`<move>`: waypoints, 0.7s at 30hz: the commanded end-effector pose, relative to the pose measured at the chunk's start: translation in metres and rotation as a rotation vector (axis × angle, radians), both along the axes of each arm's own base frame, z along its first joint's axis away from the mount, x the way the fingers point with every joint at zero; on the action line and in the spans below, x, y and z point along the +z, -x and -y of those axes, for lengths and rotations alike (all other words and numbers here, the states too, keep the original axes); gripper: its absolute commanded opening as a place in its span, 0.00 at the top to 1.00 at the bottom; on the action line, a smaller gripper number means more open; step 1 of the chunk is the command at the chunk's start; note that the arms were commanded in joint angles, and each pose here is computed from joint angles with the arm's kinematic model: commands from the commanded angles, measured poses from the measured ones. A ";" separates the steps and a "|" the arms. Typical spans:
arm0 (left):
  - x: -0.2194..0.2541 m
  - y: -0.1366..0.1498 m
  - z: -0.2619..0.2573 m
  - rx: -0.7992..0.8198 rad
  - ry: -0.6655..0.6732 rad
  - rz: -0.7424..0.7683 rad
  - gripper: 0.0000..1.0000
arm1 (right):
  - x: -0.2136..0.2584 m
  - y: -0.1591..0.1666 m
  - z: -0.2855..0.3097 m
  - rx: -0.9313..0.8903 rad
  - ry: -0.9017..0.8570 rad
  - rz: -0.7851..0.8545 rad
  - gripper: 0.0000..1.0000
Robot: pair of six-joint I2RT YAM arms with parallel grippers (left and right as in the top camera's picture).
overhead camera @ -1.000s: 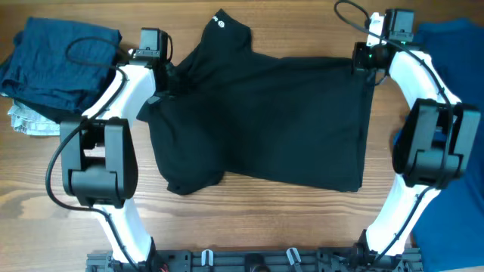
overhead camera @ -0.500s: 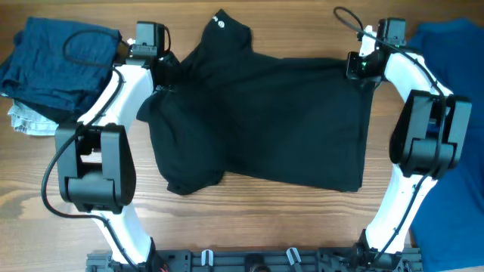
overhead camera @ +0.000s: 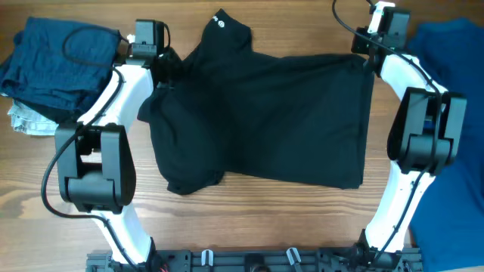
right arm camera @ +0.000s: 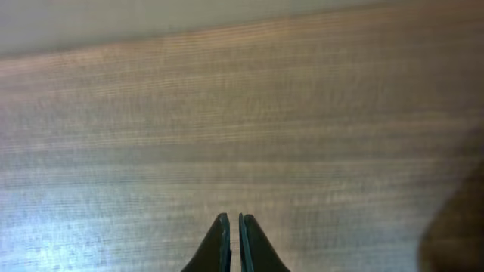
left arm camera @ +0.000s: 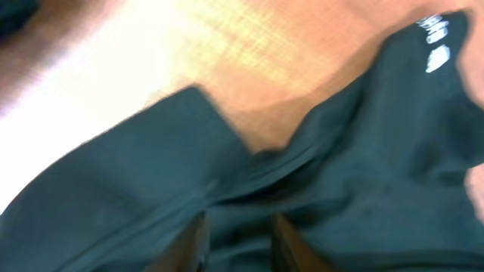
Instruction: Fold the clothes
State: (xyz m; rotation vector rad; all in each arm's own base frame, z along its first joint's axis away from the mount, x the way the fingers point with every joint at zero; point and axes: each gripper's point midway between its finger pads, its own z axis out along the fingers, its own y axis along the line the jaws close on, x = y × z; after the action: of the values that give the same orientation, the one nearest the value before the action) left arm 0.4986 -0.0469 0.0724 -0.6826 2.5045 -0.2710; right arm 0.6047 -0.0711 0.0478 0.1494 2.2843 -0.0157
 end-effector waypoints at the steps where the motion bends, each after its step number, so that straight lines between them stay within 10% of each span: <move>1: 0.051 -0.031 0.015 -0.084 0.024 0.168 0.67 | 0.069 0.004 0.001 -0.009 0.002 0.063 0.91; 13: -0.001 -0.043 -0.012 -0.133 -0.158 0.096 0.64 | 0.049 0.140 -0.043 0.069 -0.199 -0.486 0.95; 21: -0.052 -0.035 -0.011 -0.145 -0.153 -0.006 0.66 | 0.036 0.129 -0.041 0.062 -0.192 -0.427 0.95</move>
State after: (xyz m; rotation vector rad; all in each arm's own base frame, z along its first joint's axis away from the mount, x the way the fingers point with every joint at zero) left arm 0.5317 -0.0407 0.0204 -0.4564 2.5533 -0.1486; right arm 0.4740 -0.0331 0.0957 0.1700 2.7221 0.1924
